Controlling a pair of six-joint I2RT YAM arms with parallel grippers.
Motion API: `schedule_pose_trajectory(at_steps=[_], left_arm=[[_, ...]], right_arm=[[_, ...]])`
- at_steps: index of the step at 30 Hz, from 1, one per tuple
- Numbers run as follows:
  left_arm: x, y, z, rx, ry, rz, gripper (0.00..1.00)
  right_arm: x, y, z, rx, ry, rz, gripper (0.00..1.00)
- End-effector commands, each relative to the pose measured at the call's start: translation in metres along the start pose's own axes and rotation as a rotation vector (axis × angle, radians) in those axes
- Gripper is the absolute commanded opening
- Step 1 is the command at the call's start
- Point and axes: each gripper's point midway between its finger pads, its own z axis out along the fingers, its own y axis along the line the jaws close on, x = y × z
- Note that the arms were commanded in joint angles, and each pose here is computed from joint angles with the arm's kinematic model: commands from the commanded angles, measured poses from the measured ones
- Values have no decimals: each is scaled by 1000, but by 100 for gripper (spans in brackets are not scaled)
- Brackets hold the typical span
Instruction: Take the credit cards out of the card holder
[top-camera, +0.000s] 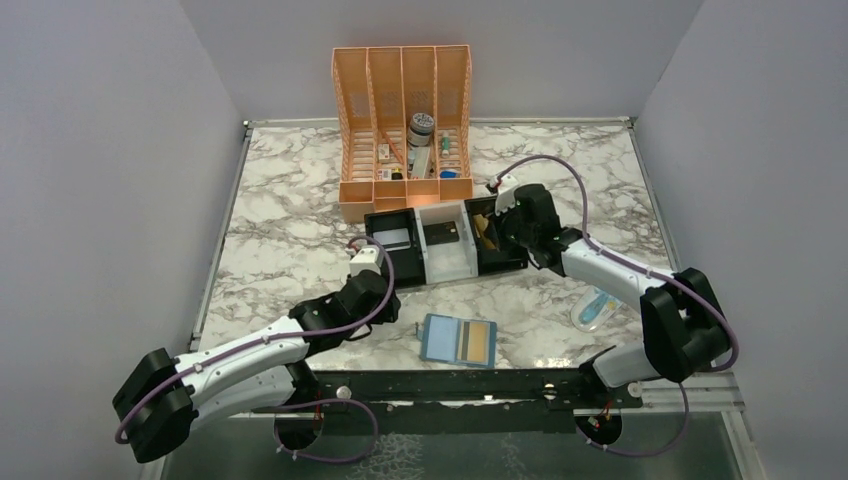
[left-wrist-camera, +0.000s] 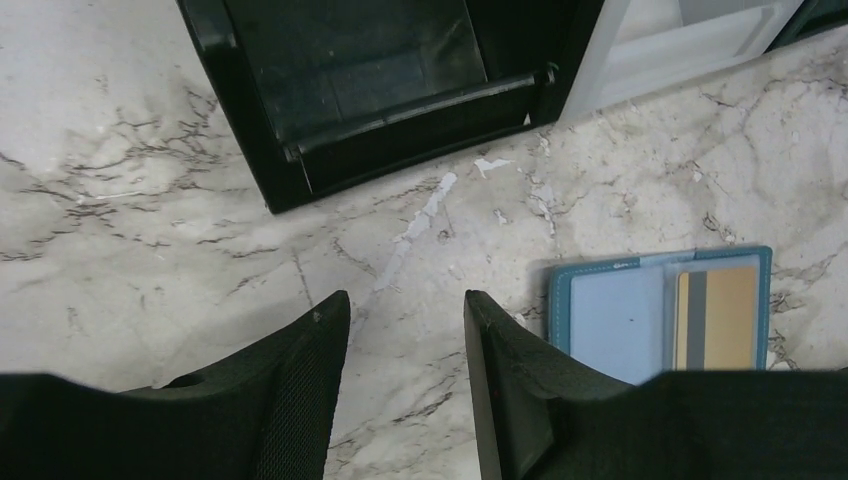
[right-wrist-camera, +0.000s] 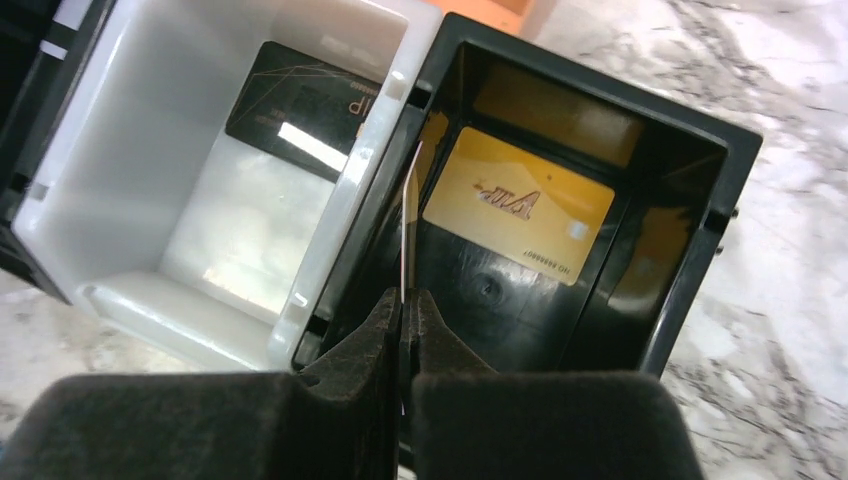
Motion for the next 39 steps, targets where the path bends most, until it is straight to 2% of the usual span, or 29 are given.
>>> schedule_pose_trajectory(at_steps=[1, 4, 7, 12, 16, 18, 22, 30, 39], left_arm=[[-9, 11, -7, -10, 4, 13, 49], [-12, 13, -9, -9, 3, 9, 49], [-11, 12, -9, 4, 14, 15, 49], [-11, 14, -6, -4, 19, 23, 49], [-14, 20, 3, -10, 37, 20, 49], [-16, 20, 7, 1, 51, 8, 48], [-21, 17, 8, 27, 48, -8, 49], [-19, 20, 9, 32, 48, -20, 48], [-24, 24, 14, 15, 44, -38, 48]], right_arm=[[-14, 30, 2, -127, -50, 54, 1], [-12, 5, 2, -2, -63, -35, 1], [-19, -19, 0, 93, -106, -270, 1], [-33, -17, -1, 62, -236, -659, 1], [-17, -16, 19, 12, -188, -864, 1], [-10, -20, 30, 3, -157, -918, 1], [-19, -13, 37, -31, -233, -989, 3], [-39, -18, 53, 10, -276, -1075, 4], [-15, -31, 68, -33, -174, -1085, 5]])
